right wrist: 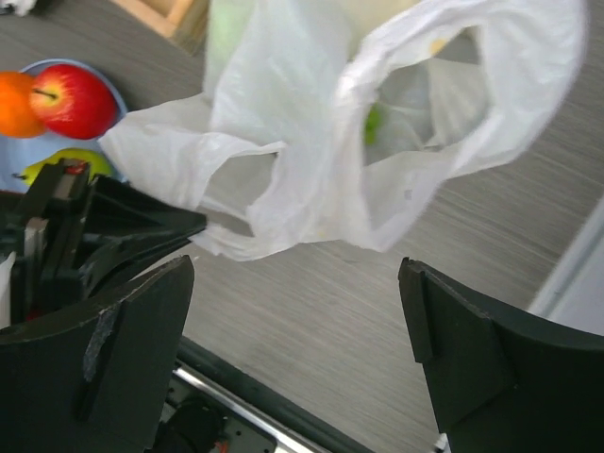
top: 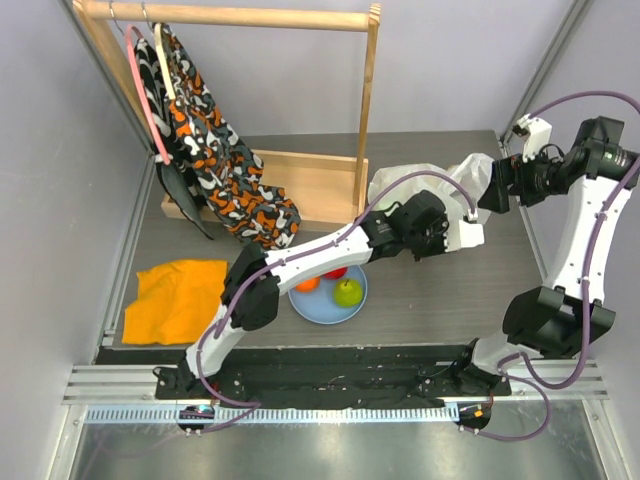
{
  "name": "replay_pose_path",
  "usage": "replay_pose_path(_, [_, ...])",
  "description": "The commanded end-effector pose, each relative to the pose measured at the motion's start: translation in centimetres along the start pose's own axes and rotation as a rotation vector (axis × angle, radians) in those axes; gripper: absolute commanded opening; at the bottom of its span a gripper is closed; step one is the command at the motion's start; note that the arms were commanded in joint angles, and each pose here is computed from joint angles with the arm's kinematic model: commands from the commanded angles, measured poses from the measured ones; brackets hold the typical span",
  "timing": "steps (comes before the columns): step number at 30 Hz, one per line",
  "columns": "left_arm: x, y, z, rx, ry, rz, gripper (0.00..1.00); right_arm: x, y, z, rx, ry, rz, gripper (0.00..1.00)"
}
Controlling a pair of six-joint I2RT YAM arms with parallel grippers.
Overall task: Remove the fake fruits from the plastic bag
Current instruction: Adjust the plastic bag at the center of the board.
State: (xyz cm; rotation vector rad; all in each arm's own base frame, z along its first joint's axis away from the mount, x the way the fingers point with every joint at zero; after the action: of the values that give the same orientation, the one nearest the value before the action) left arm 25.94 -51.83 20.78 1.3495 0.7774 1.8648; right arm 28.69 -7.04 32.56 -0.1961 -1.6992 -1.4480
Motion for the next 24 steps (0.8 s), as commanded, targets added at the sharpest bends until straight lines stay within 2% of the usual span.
replay_pose_path(1, [5.9,4.8,3.7,0.198,0.134,-0.125,0.00,-2.2,-1.1,2.5,-0.099,0.191,-0.005,0.98])
replay_pose_path(5, [11.1,6.0,6.5,0.448,0.220,-0.182,0.00,-5.7,-1.0,2.4,-0.103,0.230,0.038,0.96])
replay_pose_path(8, [13.9,4.5,7.4,0.584,0.265,-0.181,0.00,-8.6,-2.2,0.9,-0.161,0.143,0.096,0.93])
replay_pose_path(10, [16.0,4.0,8.2,0.655,0.294,-0.192,0.00,-10.3,-3.5,-0.2,-0.219,0.083,0.122,0.91])
replay_pose_path(11, [16.7,2.3,9.3,0.714,0.321,-0.177,0.00,-10.7,-4.6,-0.8,-0.230,0.034,0.162,0.90])
replay_pose_path(15, [19.0,-0.2,10.7,0.932,0.337,-0.194,0.00,-12.4,-9.9,-1.7,-0.276,-0.109,0.302,0.90])
replay_pose_path(18, [19.0,-1.0,9.4,0.931,0.247,-0.189,0.00,-11.8,-13.4,-1.0,-0.285,-0.168,0.435,0.88])
replay_pose_path(20, [18.6,-1.4,7.3,0.908,0.109,-0.186,0.00,-10.3,-14.1,0.9,-0.243,-0.101,0.471,0.86])
replay_pose_path(22, [18.0,-2.2,6.3,0.906,0.054,-0.178,0.00,-7.5,-11.9,2.7,-0.088,-0.012,0.380,0.86])
replay_pose_path(24, [17.9,-2.5,5.9,0.919,0.041,-0.181,0.00,-3.4,-7.7,6.6,0.050,0.157,0.216,0.89])
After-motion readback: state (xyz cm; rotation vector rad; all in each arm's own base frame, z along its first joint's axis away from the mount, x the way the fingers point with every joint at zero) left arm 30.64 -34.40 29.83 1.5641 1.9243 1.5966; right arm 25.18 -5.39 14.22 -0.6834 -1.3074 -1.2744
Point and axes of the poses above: each gripper's point midway between its finger pads, its own x axis back along the fingers, its own z axis along the line the jaws close on, y = z × x, the point moved 5 cm from there along x, back along the fingers, and after that the axes turned 4 degrees about x, right-handed, at the moved point
